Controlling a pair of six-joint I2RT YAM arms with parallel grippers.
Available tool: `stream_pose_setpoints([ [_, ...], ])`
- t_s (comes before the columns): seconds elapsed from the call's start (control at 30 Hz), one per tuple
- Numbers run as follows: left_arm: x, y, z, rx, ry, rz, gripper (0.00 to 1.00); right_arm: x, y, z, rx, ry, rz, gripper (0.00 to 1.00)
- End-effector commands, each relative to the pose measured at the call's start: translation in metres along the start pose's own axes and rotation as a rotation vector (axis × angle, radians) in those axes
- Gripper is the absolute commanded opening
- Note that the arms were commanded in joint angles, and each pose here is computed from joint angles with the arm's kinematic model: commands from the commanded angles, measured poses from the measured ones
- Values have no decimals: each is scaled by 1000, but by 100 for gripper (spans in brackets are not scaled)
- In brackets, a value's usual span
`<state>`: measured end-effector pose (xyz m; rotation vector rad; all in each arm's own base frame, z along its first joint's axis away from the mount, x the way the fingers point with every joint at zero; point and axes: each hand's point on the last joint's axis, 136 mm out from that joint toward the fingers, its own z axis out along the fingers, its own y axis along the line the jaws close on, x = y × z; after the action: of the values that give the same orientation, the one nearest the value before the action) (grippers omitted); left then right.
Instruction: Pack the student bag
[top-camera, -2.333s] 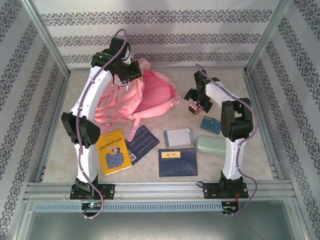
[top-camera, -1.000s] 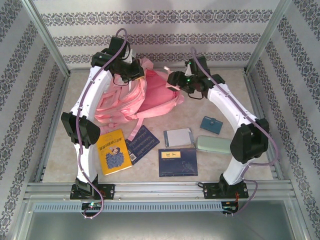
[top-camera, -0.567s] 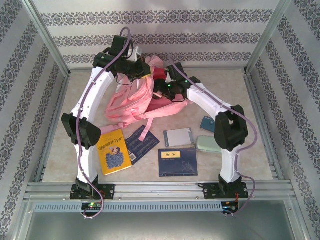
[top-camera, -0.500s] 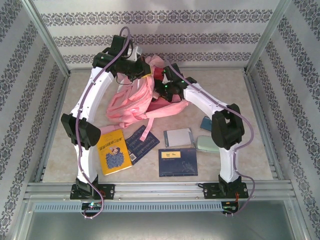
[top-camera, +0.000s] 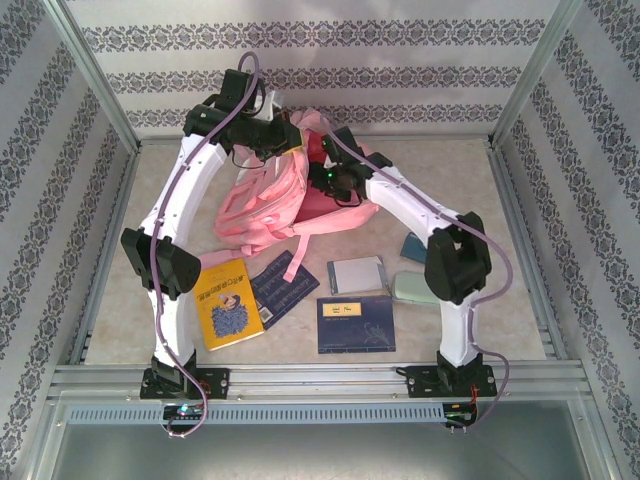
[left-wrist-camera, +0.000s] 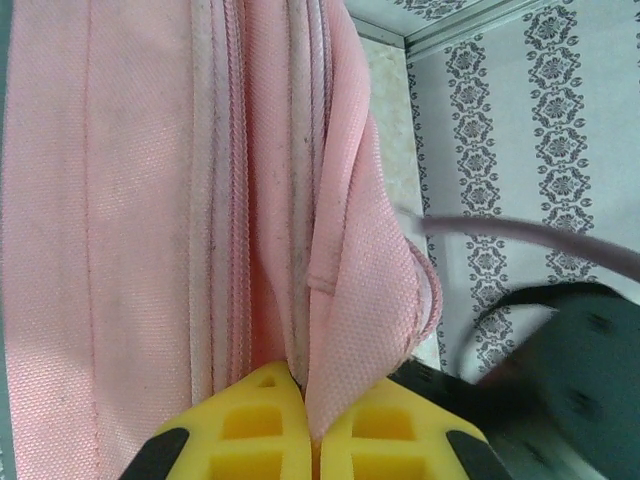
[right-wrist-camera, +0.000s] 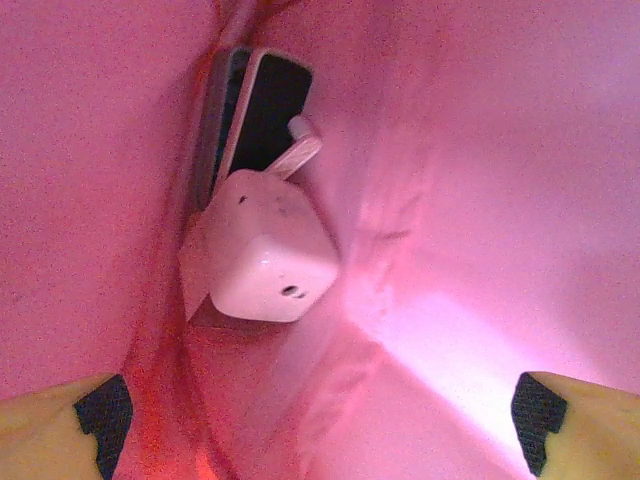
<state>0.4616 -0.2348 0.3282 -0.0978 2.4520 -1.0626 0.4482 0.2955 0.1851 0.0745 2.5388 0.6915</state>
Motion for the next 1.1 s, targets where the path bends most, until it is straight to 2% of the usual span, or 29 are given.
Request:
stream_pose_setpoints([
  [0.0, -28, -40, -46, 71, -164, 115, 0, -32, -7, -85, 210, -191, -216, 98],
  [0.07, -29, -37, -46, 61, -167, 109, 0, -31, -15, -107, 236, -249, -216, 98],
  [0.13, -31, -34, -46, 53, -172, 103, 0, -26, -27, -122, 214, -282, -136, 98],
  [0.23, -32, -31, -44, 40, -173, 96, 0, -19, -41, -130, 15, -258, 12, 98],
  [0.27, -32, -30, -44, 34, -173, 94, 0, -18, -49, -137, 7, -278, 30, 98],
  [0.37, -32, -27, -45, 15, -177, 88, 0, -9, -59, -154, 99, -324, -74, 98],
  [0.53, -29, -23, -47, -4, -174, 74, 0, 32, -80, -156, 151, -232, -98, 93],
  [0.67, -27, -21, -48, -13, -169, 64, 0, 68, -116, -154, 208, -140, -3, 90],
  [0.77, -24, -17, -47, -30, -163, 48, 0, 93, -152, -153, 299, -28, 75, 98],
  [0.87, -21, -14, -47, -41, -154, 38, 0, 103, -186, -149, 412, -16, 107, 98],
  [1.07, -15, -11, -49, -51, -144, 25, 0, 107, -237, -133, 481, 59, 239, 98],
])
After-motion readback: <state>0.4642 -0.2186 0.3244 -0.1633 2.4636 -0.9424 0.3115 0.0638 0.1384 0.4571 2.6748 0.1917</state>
